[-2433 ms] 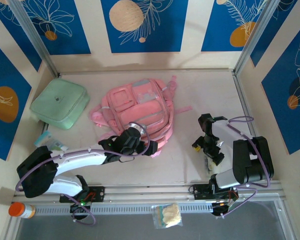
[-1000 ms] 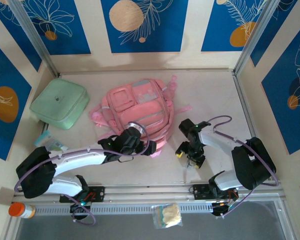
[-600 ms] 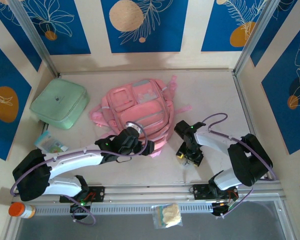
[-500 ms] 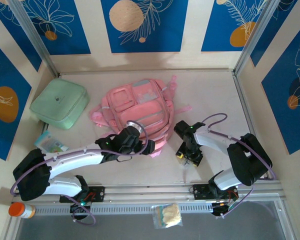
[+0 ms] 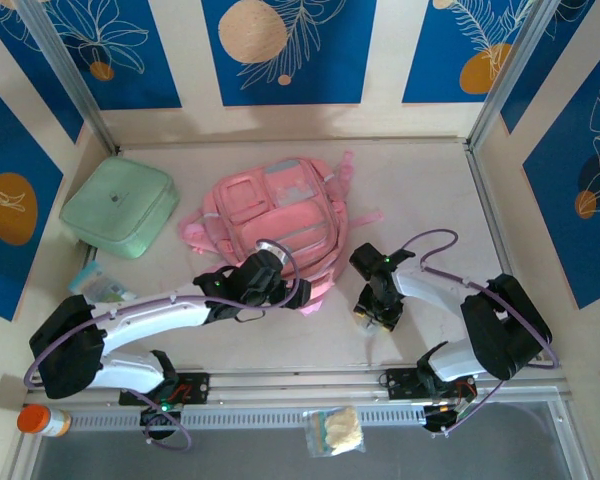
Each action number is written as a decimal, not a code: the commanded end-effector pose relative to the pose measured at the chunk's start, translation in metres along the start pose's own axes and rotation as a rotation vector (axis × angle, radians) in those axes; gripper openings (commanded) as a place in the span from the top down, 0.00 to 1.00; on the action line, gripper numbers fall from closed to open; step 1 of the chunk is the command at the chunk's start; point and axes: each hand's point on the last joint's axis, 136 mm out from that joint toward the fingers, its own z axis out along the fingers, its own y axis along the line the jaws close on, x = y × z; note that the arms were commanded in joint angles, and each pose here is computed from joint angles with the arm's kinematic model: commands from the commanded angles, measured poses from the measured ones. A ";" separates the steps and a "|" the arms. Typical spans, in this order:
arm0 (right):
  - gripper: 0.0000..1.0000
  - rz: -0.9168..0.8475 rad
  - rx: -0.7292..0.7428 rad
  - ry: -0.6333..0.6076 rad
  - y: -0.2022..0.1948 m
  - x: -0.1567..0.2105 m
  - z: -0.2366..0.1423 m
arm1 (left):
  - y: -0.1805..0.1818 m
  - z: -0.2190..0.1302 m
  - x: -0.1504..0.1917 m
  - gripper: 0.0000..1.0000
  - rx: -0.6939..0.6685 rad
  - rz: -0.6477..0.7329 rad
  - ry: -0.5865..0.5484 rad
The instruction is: Pack books, pencil case, and school supplies into a backpack
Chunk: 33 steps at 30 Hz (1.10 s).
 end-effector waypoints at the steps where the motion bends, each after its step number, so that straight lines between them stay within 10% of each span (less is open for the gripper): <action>1: 0.47 -0.037 -0.025 -0.044 0.005 -0.008 0.008 | 0.000 -0.006 -0.011 0.00 -0.021 0.024 -0.021; 20: 0.58 -0.128 -0.082 -0.060 0.013 -0.008 -0.009 | 0.011 -0.016 -0.017 0.01 -0.051 0.025 -0.041; 33: 0.61 -0.273 -0.193 -0.105 0.033 -0.022 -0.063 | 0.043 -0.036 -0.081 0.01 -0.163 0.324 -0.089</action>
